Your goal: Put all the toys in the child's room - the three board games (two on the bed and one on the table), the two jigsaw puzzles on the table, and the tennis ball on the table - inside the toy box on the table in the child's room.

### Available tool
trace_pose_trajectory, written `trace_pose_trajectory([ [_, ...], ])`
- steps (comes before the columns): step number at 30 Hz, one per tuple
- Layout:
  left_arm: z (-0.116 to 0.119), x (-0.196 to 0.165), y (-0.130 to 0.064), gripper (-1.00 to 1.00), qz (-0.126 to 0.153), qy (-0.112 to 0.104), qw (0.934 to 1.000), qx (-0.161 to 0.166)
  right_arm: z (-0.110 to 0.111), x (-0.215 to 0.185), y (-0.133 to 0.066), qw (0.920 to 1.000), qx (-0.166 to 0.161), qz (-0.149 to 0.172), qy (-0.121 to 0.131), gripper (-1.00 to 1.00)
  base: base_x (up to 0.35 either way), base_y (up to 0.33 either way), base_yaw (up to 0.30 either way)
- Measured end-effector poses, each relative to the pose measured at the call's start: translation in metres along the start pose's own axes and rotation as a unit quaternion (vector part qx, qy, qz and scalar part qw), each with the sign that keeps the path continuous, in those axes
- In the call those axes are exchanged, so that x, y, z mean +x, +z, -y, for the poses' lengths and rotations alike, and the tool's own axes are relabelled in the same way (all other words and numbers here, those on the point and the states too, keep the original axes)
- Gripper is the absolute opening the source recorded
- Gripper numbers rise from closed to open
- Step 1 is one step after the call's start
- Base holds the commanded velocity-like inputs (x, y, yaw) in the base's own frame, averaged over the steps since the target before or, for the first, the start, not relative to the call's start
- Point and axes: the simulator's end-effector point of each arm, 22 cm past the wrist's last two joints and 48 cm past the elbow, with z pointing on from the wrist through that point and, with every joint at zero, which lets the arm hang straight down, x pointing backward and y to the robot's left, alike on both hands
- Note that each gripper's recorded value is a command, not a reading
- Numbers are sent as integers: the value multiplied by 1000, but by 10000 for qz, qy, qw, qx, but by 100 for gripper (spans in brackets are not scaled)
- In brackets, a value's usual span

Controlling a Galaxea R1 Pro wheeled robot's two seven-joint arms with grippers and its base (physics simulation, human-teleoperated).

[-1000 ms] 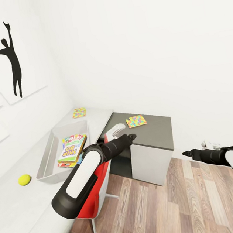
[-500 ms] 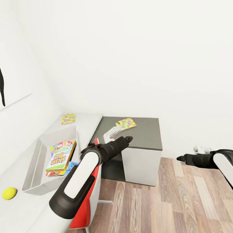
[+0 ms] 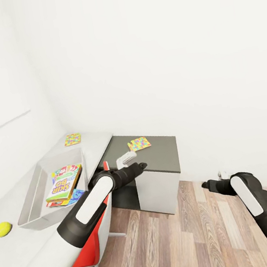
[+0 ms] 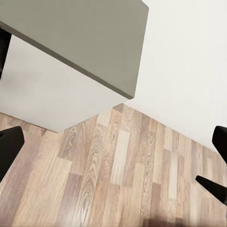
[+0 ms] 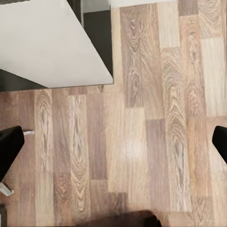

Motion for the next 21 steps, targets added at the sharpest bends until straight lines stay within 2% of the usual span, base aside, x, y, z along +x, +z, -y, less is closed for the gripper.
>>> trace_pose_trajectory([
  [8, -17, 3, 10, 100, -22, 59, 9999, -156, -3, -10, 5, 9994, 49, 345, 64, 100, 0, 0, -18],
  [17, -28, 14, 20, 100, -128, 75, 9995, -279, -21, -9, 10, 9985, 3, 509, -201, 100, 0, 0, -5],
  [21, -32, 33, 23, 100, -272, 37, 9991, -312, -25, -9, 10, 9981, -16, 554, -276, 100, 0, 0, -2],
])
